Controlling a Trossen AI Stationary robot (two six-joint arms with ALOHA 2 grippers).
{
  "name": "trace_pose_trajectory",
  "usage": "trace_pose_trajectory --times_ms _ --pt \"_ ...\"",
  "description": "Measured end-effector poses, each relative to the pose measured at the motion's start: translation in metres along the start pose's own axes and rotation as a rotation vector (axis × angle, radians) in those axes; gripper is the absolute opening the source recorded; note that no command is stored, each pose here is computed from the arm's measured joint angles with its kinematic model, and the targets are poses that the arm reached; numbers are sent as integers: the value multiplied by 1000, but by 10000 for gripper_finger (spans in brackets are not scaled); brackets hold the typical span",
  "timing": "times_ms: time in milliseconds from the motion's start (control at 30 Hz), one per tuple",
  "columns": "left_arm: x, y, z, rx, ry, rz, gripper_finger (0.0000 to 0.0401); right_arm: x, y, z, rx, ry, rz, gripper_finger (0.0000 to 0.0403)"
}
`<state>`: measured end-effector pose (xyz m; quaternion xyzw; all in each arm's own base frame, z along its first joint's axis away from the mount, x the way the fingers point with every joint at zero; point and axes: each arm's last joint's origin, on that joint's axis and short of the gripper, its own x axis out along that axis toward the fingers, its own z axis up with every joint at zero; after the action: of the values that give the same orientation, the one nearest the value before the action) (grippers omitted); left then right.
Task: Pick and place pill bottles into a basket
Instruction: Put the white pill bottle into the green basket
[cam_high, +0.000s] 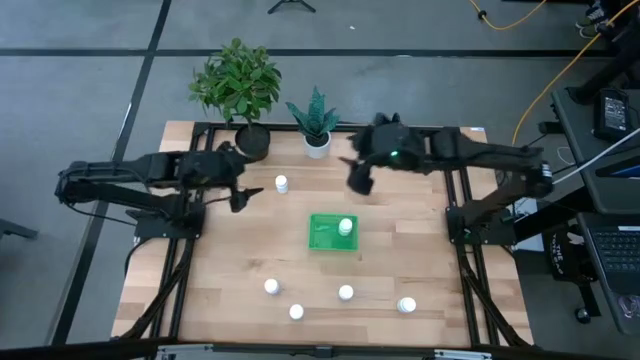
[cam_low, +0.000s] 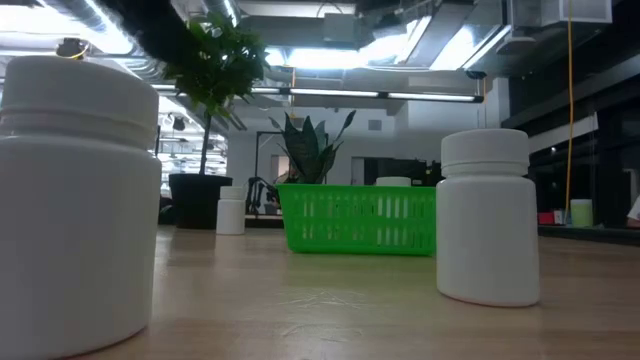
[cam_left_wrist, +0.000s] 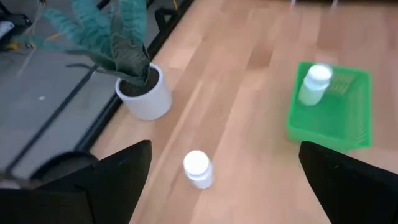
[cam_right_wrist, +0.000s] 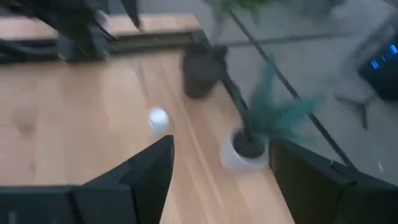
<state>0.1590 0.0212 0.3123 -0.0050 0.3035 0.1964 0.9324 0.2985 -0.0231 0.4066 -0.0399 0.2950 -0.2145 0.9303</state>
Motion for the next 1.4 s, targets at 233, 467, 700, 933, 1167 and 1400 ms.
trace_pose_trajectory --times_ms 233,467,700,933,1167,1400 --pt "43 8 6 -21 170 -46 400 -30 -20 -76 136 -33 -11 260" --pt "81 25 -1 -70 303 13 400 -55 -28 -120 256 -294 29 260" --pt "120 32 -11 -163 416 -97 400 -69 -35 -129 174 -390 14 260" --pt "150 30 -15 -187 418 -107 400 -74 -37 -123 62 -416 -12 260" --pt "168 32 -26 -189 481 -73 400 -74 -37 -123 35 -415 -17 260" --pt "179 41 -34 -195 524 -45 400 -74 -36 -123 34 -417 -2 260"
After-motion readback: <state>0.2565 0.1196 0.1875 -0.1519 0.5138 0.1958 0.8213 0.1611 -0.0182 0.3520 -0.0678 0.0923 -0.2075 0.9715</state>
